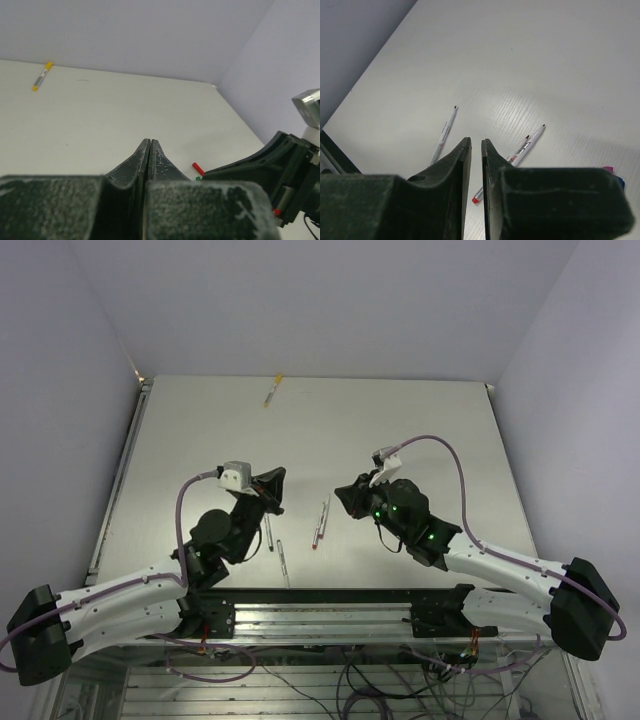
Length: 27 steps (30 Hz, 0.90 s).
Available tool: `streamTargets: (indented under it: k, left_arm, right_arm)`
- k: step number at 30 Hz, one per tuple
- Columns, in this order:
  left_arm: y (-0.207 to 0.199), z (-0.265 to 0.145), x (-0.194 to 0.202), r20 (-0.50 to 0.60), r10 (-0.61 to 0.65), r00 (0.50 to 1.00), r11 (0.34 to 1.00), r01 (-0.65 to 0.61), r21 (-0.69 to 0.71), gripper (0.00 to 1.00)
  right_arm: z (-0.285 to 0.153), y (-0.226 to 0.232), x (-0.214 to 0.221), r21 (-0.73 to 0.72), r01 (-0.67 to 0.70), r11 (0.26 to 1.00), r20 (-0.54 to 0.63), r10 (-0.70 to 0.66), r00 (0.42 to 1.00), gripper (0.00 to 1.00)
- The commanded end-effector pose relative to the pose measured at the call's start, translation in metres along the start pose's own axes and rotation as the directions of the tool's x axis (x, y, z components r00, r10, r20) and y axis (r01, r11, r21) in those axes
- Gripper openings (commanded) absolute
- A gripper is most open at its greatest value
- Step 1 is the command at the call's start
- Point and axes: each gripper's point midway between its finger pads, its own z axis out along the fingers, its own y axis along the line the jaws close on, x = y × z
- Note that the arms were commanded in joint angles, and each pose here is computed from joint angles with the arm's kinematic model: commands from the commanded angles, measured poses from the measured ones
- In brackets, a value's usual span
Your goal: Insert the pens into the pen caps
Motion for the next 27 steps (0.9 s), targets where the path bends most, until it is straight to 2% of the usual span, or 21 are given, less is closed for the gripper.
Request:
streamTargets:
  k: [1,9,10,13,15,18,20,27]
  left_arm:
    - [0.014,0.009,-0.01,0.014,0.061,0.998,0.995,-0.06,-0.08,0.07]
    - [0.077,0.07,-0.002,-0.103,0.129,0.986,0.958,-0.15,-0.245,0.08]
    - [0.086,0.08,-0.002,-0.117,0.142,0.983,0.95,-0.168,-0.264,0.09]
    - [0.104,0.113,-0.004,-0.163,0.189,0.968,0.923,-0.232,-0.306,0.09]
    - [0.117,0.135,-0.007,-0.181,0.191,0.965,0.911,-0.243,-0.334,0.09]
    - [0.132,0.172,-0.017,-0.158,0.148,0.976,0.928,-0.192,-0.32,0.09]
    - [0.148,0.199,-0.009,-0.192,0.12,0.974,0.936,-0.176,-0.304,0.08]
    - [0.192,0.293,0.02,-0.3,0.199,0.933,0.929,-0.277,-0.244,0.09]
  right_arm:
    - [0.0,0.002,-0.014,0.016,-0.019,1.0,0.039,0.018,0.999,0.15]
    - [-0.006,-0.024,-0.011,0.157,-0.038,0.987,0.042,0.031,0.999,0.17]
    - [-0.009,-0.03,-0.013,0.183,-0.041,0.982,0.054,0.032,0.998,0.2]
    - [-0.013,-0.036,-0.012,0.207,-0.023,0.978,0.054,0.012,0.998,0.41]
    - [-0.009,-0.032,-0.004,0.182,0.009,0.983,0.004,-0.01,1.0,0.45]
    - [-0.001,-0.033,0.008,0.198,0.073,0.977,-0.098,-0.055,0.994,0.47]
    - [0.001,-0.037,0.011,0.23,0.097,0.968,-0.133,-0.068,0.989,0.47]
    - [-0.013,-0.049,-0.011,0.309,0.097,0.946,-0.078,-0.076,0.994,0.48]
